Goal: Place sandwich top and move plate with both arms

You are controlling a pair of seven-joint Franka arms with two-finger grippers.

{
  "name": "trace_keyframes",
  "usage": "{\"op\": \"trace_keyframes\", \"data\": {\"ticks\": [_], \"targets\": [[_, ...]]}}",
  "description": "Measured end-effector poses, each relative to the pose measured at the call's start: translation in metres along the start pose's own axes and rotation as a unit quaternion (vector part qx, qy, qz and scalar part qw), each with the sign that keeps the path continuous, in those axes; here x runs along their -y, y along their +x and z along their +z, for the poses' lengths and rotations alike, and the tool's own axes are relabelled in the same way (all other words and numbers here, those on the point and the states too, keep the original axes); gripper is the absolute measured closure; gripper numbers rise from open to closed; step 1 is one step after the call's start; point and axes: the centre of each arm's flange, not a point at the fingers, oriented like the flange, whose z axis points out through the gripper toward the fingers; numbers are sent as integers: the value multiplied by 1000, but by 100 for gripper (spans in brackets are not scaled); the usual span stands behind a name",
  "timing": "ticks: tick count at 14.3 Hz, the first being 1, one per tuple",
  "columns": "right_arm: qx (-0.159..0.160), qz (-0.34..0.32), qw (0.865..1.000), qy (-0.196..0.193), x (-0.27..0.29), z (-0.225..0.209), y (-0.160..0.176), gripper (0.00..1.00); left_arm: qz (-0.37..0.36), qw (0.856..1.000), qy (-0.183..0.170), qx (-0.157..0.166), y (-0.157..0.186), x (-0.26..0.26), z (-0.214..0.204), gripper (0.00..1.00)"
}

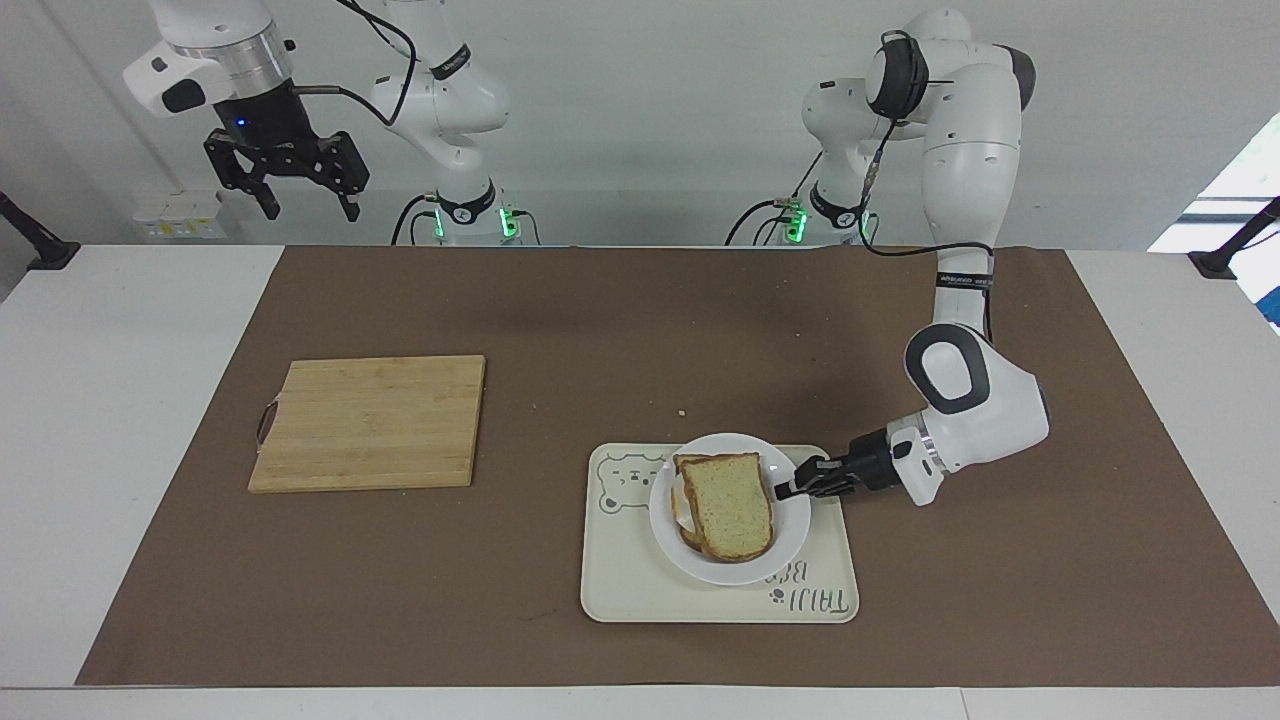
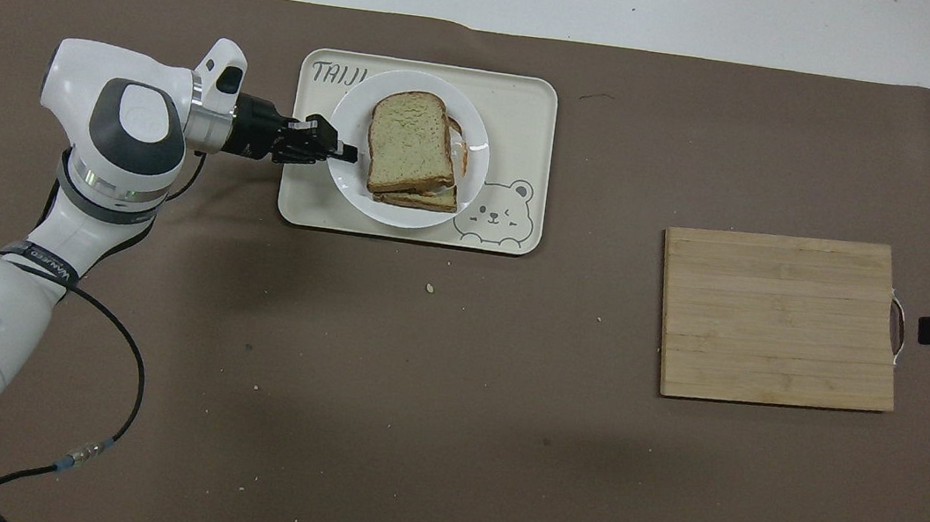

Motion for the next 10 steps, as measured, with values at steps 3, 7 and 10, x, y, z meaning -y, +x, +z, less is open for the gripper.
{"op": "trace_keyframes", "data": {"ticks": [3, 7, 10], "targets": [[0, 0, 1000, 0, 0, 0, 0, 0, 6, 1000, 10, -7, -2, -10, 20, 94], [0, 0, 1000, 0, 0, 0, 0, 0, 17, 999, 30, -12, -1, -13, 21, 53], [0, -1, 1000, 0, 1, 0, 0, 0, 19, 999, 40, -24, 6, -7, 6, 19]]}}
